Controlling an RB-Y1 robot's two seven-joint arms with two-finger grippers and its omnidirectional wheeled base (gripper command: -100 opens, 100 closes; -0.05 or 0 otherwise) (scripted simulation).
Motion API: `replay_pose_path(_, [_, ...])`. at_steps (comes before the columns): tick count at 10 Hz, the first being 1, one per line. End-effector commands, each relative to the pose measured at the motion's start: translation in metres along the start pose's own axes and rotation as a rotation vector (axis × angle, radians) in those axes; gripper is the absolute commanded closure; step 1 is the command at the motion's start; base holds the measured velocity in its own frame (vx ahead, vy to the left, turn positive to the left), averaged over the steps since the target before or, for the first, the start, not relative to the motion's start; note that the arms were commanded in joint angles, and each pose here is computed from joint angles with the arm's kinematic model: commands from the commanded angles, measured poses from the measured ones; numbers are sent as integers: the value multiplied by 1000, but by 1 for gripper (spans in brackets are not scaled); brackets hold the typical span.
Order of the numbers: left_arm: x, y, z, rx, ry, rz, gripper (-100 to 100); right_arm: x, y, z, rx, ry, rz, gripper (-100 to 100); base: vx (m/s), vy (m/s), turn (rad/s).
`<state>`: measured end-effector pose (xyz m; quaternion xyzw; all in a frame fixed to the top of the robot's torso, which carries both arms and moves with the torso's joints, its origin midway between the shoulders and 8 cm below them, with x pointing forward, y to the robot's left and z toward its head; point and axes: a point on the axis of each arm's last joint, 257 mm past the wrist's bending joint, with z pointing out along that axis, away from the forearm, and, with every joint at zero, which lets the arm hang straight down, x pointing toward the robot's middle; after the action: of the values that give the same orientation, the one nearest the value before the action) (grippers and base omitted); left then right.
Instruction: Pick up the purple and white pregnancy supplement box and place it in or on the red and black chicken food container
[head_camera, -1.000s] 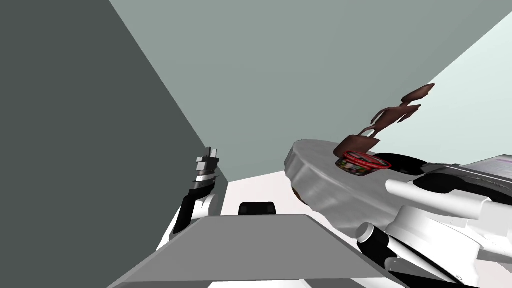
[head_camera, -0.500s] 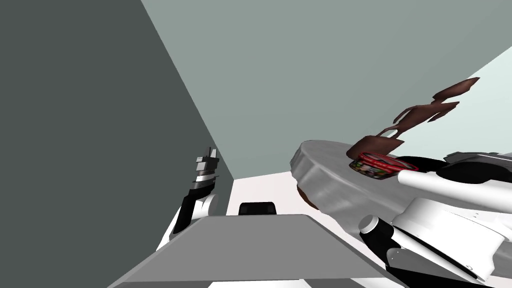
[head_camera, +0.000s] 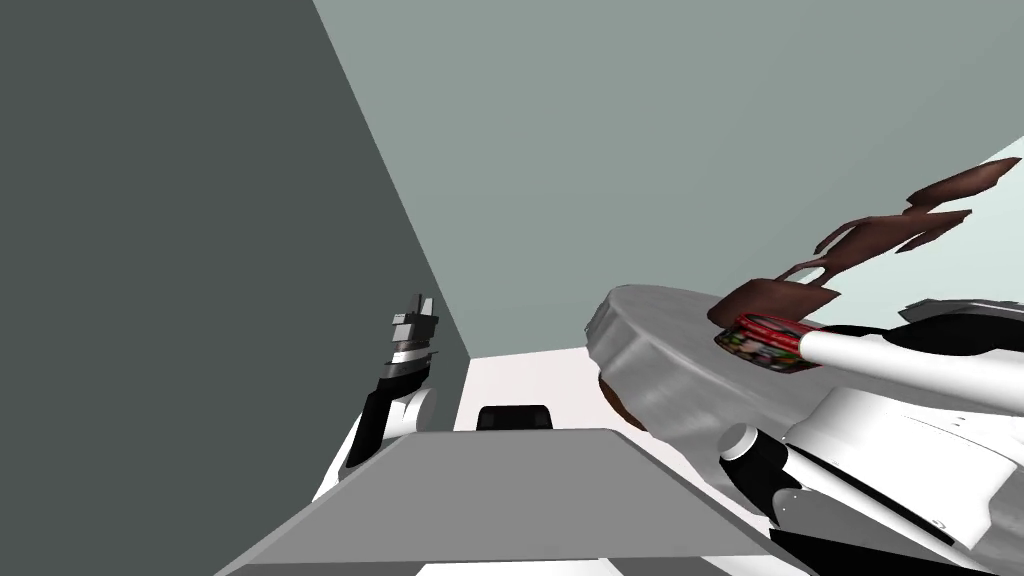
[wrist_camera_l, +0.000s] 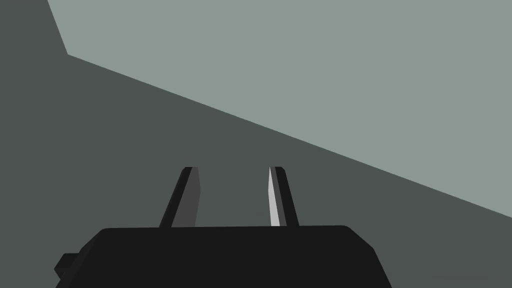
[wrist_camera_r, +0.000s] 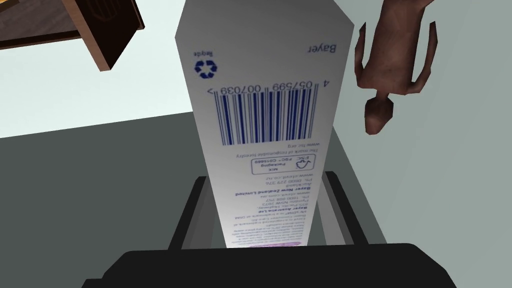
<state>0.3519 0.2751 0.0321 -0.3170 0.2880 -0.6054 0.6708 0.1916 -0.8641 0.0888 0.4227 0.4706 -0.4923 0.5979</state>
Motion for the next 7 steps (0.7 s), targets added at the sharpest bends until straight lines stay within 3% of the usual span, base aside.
replay_pose_path(1, [0,0,0,0,0,0,0,5,-2,0,15,21,-26,100,43,-25,58])
replay_pose_path(4, [0,0,0,0,0,0,0,21,-5,-2,43,69,-81,100,53,-50,55])
replay_pose_path(7, [0,0,0,0,0,0,0,45,-10,-7,77,133,-160,100,79,-98,52])
